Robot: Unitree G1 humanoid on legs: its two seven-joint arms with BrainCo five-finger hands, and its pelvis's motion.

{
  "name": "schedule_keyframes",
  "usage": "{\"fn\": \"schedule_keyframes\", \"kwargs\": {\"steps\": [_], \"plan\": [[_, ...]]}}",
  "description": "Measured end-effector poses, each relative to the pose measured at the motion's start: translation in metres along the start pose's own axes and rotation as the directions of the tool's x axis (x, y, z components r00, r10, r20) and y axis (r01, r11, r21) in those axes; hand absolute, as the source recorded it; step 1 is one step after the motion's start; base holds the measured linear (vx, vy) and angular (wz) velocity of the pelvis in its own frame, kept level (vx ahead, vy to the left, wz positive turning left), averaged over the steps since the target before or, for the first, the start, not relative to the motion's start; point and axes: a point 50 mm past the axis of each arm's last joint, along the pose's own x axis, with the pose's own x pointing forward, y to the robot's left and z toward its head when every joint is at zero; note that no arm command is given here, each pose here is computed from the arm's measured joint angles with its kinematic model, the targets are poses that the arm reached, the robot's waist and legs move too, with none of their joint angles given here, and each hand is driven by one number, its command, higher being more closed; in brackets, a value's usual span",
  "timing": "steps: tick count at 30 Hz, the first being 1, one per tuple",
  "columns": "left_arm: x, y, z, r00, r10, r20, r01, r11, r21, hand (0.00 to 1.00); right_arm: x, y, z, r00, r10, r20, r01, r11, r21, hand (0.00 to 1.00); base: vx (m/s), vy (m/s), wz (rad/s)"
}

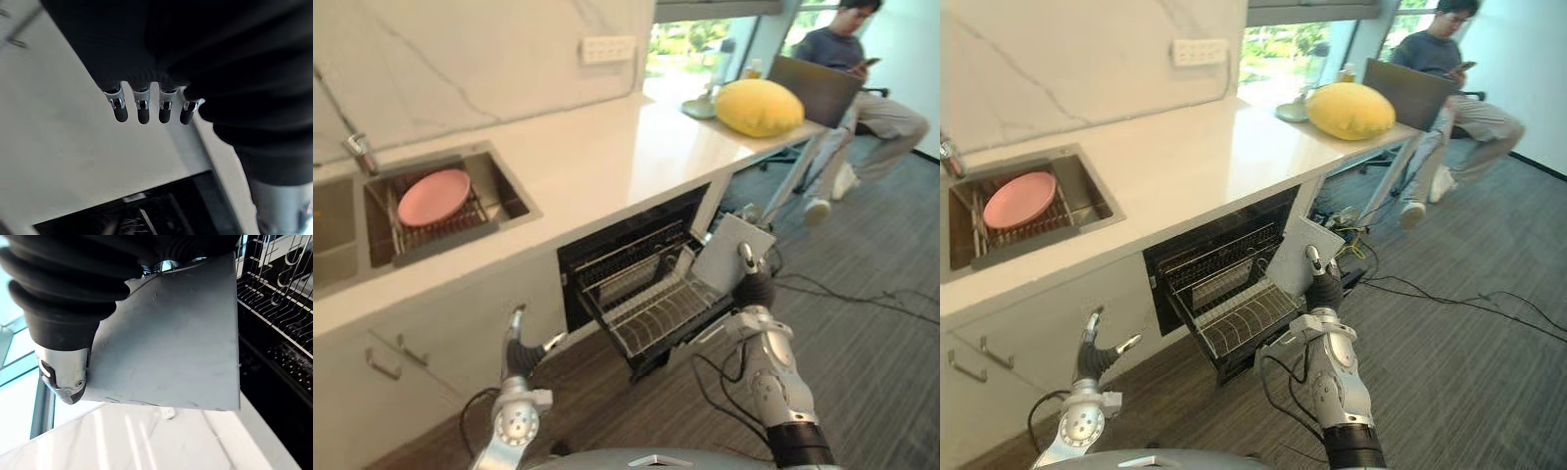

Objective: Walk over to the sink, pick up the cup, carry it to the dishwasher, place the cup inside the dishwasher, then close the dishwasher door

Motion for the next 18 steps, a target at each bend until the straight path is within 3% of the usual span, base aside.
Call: {"fn": "schedule_keyframes", "kwargs": {"steps": [11,18], "plan": [[0.018,0.021,-0.003,1.000,0.023,-0.008,-0.023,0.999,-0.032,0.00,0.087,0.013,0.062,0.990,-0.059,0.124,0.075,0.990,-0.123,1.00,-0.04,-0.018,0.26],[0.024,0.024,0.002,1.000,0.031,0.006,-0.030,0.998,-0.063,0.00,0.115,0.003,0.107,0.982,-0.125,0.144,0.147,0.977,-0.154,1.00,0.01,-0.012,0.18]]}}
